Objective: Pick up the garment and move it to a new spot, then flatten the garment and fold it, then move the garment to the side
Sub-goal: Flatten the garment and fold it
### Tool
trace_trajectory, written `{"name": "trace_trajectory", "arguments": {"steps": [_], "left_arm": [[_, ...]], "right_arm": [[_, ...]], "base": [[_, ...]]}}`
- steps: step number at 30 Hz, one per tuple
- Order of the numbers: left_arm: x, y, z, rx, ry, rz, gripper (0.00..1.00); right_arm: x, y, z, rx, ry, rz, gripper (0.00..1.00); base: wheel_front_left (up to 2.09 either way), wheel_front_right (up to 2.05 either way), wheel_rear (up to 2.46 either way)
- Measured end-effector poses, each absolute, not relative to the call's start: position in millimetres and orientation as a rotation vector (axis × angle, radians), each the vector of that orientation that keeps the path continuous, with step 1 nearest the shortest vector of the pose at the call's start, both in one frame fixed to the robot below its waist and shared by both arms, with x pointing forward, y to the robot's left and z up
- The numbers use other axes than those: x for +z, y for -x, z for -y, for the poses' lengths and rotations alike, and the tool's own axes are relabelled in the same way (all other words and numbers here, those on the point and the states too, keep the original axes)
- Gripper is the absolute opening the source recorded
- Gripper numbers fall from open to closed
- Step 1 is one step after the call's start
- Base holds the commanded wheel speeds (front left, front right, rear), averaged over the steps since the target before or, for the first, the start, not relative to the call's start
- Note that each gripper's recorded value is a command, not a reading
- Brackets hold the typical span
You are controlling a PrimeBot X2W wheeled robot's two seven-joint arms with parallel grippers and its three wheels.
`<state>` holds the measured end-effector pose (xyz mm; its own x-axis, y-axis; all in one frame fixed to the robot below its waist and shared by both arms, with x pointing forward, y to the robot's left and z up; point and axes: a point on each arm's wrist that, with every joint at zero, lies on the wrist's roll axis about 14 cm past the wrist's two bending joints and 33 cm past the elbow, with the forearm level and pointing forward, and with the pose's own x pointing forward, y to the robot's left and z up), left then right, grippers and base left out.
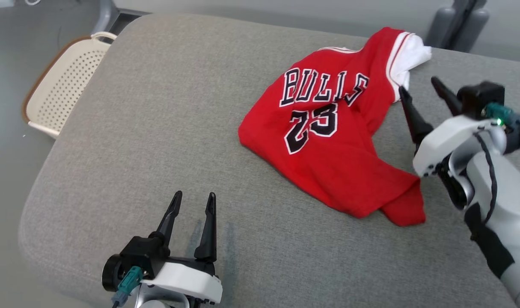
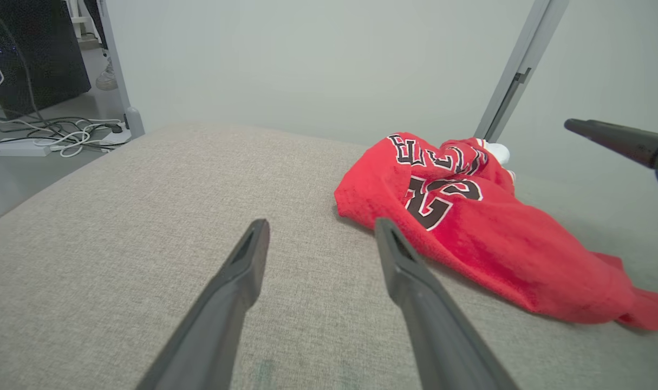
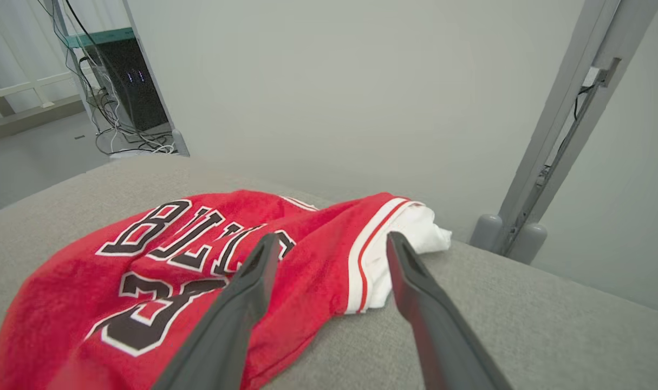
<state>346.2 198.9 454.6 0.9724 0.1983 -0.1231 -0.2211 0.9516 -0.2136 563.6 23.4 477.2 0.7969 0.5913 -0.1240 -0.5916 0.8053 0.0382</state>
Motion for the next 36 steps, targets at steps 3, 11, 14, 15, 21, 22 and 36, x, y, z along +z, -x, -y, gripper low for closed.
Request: {"name": "trace_trajectory", "arguments": {"steps": [3,11,14,15,21,22,36], "left_arm": [[457.7,-350.0,-190.9,0.179,0.227,-0.089,1.00],[466.8,-353.5,-173.2,0.106,0.226,-0.059,1.00],[468.9,-353.1,-172.8,0.101,0.225,-0.052,1.00],[469.2,-352.7,-173.8,0.104,0.224,-0.051,1.00],[469.2,-348.0,-180.9,0.128,0.221,-0.050,1.00],[468.6,-347.4,-181.8,0.131,0.221,-0.051,1.00],[466.0,-346.1,-186.6,0.149,0.221,-0.060,1.00]], "right_arm": [[460.2,-539.3,-1.6,0.609,-0.040,-0.181,1.00],[423.0,-476.6,43.6,0.537,-0.135,-0.316,1.00],[414.6,-464.3,44.2,0.537,-0.162,-0.348,1.00],[410.5,-459.6,42.3,0.544,-0.164,-0.365,1.00],[386.4,-430.8,32.3,0.588,-0.179,-0.477,1.00],[383.5,-428.1,32.0,0.594,-0.175,-0.490,1.00],[376.3,-428.3,5.4,0.687,-0.089,-0.548,0.00]], "base": [[0.00,0.00,0.00],[0.00,0.00,0.00],[0.00,0.00,0.00],[0.00,0.00,0.00],[0.00,0.00,0.00],[0.00,0.00,0.00],[0.00,0.00,0.00]]}}
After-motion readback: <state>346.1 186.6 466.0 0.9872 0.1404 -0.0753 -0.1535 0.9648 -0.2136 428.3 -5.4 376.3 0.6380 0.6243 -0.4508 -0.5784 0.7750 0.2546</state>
